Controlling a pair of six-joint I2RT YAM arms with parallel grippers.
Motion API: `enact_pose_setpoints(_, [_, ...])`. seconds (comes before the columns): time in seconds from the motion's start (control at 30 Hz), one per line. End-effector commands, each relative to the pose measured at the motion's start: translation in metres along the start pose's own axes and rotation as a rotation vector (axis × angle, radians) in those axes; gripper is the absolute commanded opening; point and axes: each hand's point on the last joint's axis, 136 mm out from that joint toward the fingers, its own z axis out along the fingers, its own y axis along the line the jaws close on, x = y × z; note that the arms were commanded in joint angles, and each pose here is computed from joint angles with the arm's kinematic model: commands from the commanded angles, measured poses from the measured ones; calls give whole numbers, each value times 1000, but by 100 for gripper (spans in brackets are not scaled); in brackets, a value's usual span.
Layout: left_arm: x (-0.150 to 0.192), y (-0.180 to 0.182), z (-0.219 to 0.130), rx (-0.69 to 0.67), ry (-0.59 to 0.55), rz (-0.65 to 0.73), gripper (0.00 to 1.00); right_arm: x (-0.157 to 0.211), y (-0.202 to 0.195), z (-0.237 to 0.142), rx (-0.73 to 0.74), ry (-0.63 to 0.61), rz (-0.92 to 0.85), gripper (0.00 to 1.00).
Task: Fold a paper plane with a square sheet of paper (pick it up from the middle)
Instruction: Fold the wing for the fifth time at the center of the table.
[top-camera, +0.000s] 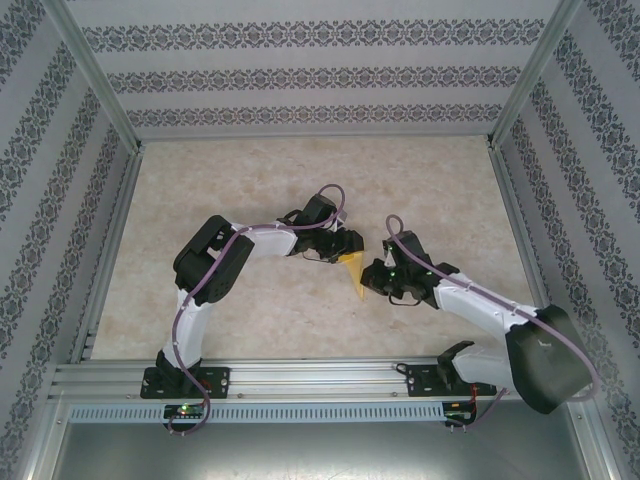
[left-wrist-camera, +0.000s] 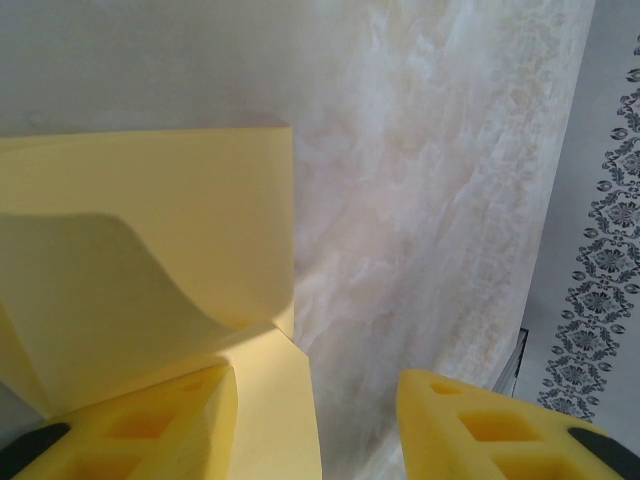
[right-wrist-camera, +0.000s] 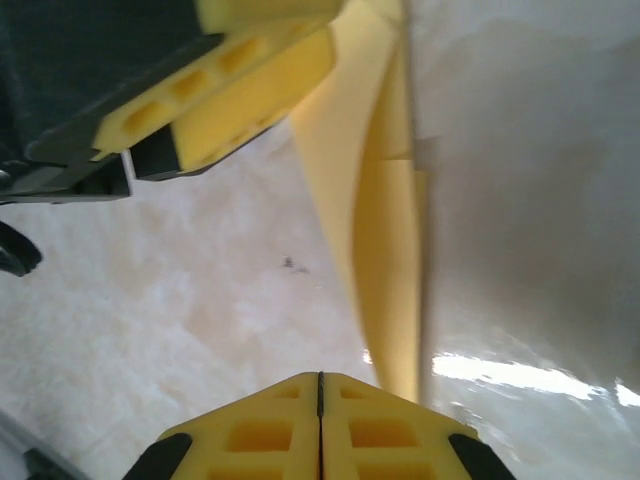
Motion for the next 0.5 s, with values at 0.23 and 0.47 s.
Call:
enact_pose_setpoints(0.23, [28,65,16,-178,82,-83,48,11,17,37,-40,112,-31,4])
enact_pose_setpoints(0.47, [29,67,16,-182,82,-85,48,18,-24,35,51,129,28,3])
